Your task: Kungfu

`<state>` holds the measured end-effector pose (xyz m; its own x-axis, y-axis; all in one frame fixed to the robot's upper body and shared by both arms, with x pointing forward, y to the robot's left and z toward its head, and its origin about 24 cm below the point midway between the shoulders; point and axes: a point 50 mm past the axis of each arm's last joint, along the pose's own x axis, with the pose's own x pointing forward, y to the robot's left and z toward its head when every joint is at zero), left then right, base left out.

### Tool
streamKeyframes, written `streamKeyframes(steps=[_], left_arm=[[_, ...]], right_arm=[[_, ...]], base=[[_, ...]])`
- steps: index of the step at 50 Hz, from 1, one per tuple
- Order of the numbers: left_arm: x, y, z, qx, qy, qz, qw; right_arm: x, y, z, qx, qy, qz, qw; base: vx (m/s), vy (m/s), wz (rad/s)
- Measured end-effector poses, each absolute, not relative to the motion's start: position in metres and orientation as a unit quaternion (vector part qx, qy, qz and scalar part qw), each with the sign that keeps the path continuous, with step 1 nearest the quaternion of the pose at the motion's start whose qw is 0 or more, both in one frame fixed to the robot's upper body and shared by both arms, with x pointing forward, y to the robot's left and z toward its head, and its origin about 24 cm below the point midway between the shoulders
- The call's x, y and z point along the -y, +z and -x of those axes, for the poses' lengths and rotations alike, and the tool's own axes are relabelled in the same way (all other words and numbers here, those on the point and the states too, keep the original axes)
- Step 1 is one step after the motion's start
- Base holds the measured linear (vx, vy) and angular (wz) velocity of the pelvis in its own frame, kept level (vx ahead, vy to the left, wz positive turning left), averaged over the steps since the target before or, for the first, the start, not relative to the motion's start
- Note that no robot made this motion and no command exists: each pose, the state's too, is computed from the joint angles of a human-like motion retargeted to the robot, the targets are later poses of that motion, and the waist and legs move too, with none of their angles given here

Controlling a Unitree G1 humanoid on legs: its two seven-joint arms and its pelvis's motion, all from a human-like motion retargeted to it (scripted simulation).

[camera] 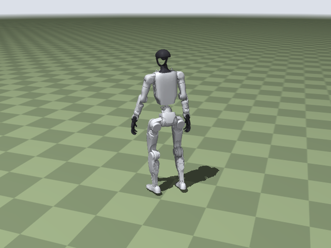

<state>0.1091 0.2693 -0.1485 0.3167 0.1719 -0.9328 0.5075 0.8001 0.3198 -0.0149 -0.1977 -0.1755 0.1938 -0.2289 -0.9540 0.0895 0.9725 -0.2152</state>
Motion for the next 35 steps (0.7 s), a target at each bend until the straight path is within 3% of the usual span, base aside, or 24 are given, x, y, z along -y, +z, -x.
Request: streamKeyframes(steps=[7, 18, 35], left_arm=[[-0.269, -0.145, -0.121, -0.557, -0.085, -0.262, 0.783], [-0.246, -0.165, -0.064, -0.622, 0.038, -0.142, 0.769], [-0.229, -0.167, 0.056, -0.734, 0.16, 0.011, 0.66]], right_arm=[[0.194, -0.175, -0.014, -0.59, -0.071, 0.079, 0.8], [0.186, -0.177, -0.051, -0.636, 0.061, 0.025, 0.769], [0.181, -0.181, -0.016, -0.681, -0.029, -0.061, 0.729]], base=[[0.06, -0.59, 1.68], [-0.18, -0.55, 0.89], [-0.07, -0.14, 0.79]])
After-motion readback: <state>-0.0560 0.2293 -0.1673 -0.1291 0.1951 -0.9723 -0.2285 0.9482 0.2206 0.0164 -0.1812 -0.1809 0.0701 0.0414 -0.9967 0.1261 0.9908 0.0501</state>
